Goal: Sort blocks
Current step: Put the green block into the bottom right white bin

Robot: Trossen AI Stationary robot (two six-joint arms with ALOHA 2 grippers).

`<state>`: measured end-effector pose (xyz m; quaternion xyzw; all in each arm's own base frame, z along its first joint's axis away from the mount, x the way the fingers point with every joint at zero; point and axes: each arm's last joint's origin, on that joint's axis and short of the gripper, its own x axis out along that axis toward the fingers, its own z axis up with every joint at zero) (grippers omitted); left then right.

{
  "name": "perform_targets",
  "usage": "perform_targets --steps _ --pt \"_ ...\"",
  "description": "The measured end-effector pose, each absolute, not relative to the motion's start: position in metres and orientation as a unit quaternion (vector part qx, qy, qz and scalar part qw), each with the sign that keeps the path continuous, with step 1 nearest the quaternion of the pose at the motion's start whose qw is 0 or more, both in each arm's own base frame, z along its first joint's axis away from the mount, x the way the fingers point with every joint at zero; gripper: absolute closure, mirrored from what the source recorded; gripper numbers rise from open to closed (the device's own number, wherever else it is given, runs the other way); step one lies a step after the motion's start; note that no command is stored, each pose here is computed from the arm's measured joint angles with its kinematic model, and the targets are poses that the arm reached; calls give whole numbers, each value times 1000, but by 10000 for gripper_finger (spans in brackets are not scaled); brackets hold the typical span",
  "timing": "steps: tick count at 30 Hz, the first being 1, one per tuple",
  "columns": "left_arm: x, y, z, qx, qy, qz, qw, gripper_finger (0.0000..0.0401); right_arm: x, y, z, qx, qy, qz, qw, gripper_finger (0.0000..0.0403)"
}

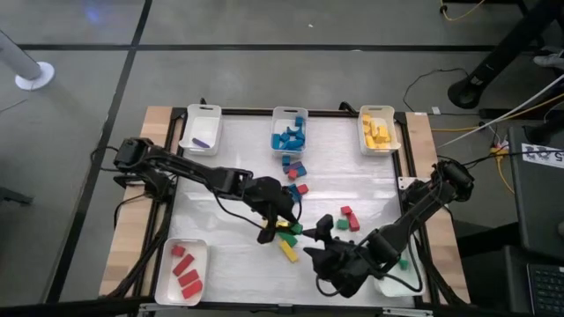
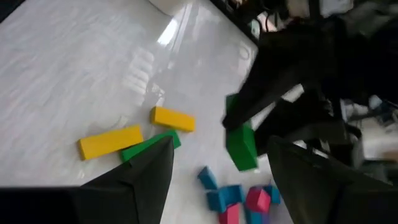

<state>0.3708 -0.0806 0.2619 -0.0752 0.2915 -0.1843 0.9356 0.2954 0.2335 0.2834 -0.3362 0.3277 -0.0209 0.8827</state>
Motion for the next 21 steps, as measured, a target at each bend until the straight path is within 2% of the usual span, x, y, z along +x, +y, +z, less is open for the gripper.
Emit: perform_targets --steps 5,21 --pt "366 -82 278 -83 257 -214 939 279 300 234 287 -360 309 -12 880 146" --pt "362 -97 290 -80 218 -247 941 278 310 229 292 -414 284 -29 864 146"
